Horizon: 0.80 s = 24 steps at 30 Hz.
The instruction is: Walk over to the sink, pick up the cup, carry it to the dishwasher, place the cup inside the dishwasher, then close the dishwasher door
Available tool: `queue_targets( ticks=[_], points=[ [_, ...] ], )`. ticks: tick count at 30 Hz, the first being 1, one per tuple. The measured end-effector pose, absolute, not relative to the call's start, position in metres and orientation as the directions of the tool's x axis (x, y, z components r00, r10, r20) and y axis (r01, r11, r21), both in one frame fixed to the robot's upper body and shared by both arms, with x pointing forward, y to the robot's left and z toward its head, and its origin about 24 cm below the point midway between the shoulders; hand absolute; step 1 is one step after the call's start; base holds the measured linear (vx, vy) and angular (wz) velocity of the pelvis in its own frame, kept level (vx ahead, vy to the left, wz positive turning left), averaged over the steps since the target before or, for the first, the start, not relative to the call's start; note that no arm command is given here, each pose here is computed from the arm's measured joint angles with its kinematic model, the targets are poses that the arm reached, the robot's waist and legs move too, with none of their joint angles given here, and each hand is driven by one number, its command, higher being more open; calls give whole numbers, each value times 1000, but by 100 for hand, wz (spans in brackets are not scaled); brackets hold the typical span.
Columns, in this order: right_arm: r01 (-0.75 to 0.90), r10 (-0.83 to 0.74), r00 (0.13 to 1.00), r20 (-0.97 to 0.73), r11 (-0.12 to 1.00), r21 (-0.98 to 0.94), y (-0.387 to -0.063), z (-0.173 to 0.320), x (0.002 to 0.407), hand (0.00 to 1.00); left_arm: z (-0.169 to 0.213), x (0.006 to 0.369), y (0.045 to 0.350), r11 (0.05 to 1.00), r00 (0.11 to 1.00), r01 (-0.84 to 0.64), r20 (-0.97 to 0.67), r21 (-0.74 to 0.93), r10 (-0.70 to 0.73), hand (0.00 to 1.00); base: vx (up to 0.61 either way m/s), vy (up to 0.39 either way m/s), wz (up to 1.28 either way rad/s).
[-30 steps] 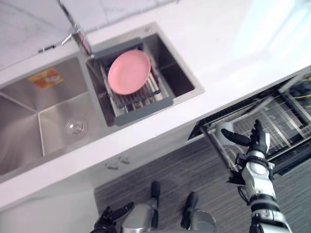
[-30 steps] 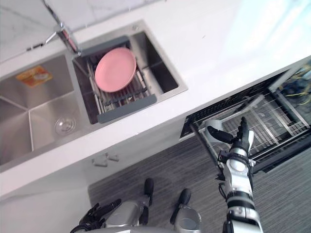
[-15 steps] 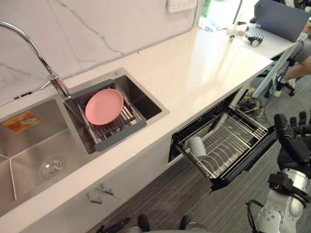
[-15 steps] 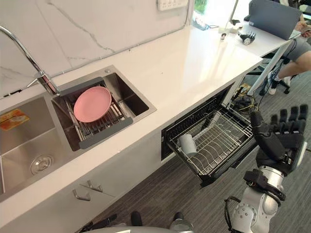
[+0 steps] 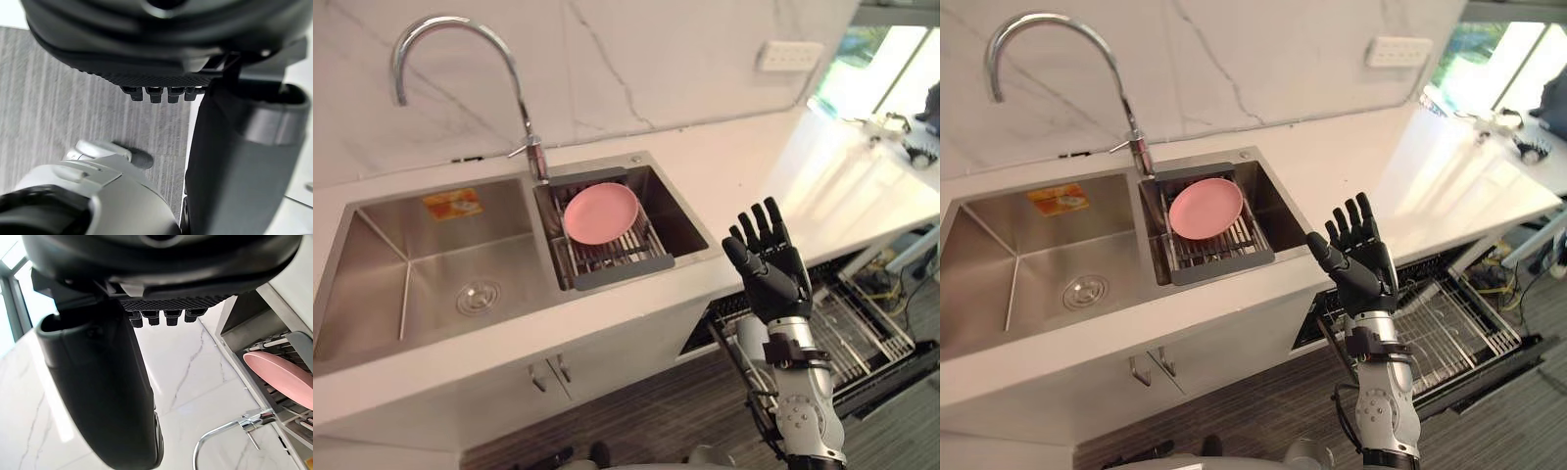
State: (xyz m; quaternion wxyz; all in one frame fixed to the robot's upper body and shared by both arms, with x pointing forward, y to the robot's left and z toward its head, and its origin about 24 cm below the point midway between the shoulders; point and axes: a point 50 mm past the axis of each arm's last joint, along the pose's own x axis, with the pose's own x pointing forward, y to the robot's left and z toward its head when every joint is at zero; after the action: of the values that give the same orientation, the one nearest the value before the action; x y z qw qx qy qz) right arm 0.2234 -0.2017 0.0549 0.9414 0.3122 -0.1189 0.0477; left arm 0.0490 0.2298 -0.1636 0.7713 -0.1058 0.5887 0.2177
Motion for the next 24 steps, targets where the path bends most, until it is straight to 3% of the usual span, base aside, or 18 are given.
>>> queue_targets(
  ticks=[4,14,24],
  points=[
    [-221,65,957,281,793,568,-193,59,222,100,-160,49,243,882,219,-457,-946,115,237,100,98,-181,53],
    [-251,142,961,238,809,531,-187,56,228,100,-165,46,224,885,194,-453,-958,104,211,100,72,-97,9],
    [-97,1,986,169,822,562,-187,57,239,100,-166,38,217,833,244,-550,-965,-53,99,100,-12,12,11]
  ],
)
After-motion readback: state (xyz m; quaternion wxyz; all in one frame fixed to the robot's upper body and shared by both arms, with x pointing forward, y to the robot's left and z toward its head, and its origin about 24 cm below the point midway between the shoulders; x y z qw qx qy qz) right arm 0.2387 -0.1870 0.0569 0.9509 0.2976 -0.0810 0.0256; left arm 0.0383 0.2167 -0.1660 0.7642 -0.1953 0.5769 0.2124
